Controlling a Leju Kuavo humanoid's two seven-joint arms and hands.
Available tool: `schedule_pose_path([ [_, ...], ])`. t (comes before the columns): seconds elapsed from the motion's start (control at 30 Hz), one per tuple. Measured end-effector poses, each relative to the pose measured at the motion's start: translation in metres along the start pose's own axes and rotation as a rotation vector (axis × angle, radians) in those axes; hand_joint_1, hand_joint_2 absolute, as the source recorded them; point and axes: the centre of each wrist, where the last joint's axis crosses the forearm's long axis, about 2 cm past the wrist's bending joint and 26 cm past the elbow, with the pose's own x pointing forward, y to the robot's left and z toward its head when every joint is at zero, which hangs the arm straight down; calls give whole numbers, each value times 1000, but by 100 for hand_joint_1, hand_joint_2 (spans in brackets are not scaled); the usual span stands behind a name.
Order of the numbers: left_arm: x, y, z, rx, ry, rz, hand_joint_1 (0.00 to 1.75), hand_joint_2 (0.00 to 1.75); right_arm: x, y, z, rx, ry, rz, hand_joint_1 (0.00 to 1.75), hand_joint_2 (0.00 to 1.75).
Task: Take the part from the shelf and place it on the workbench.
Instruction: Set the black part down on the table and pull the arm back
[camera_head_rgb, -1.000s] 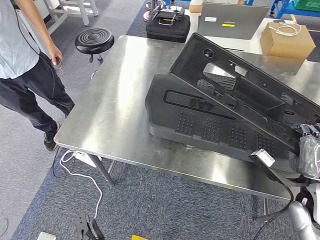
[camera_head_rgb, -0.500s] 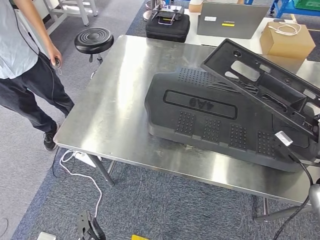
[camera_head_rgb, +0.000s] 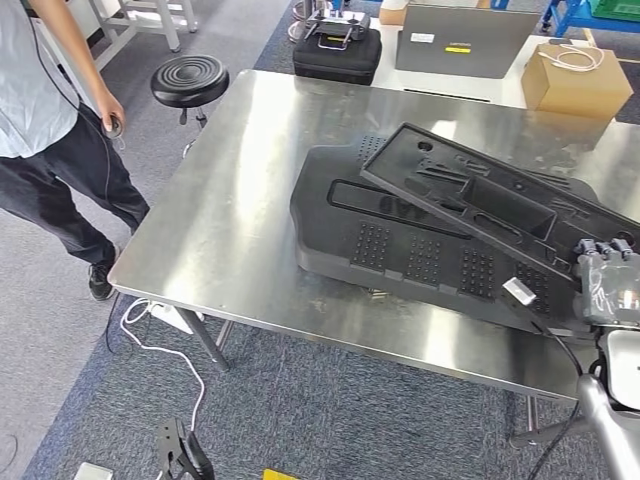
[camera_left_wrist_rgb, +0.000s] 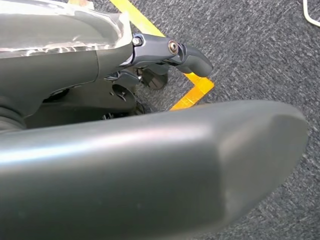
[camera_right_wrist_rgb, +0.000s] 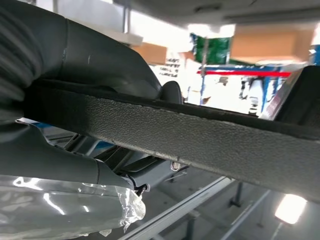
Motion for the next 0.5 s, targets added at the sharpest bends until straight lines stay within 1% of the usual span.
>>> schedule_pose_path([
  [0.27, 0, 0, 0, 0, 0, 0, 0, 0, 19, 0, 4, 4, -37, -26, 175, 175],
  [0.5, 0, 0, 0, 4, 1, -1, 0, 0, 58, -6, 25, 23, -96, -61, 175, 175],
])
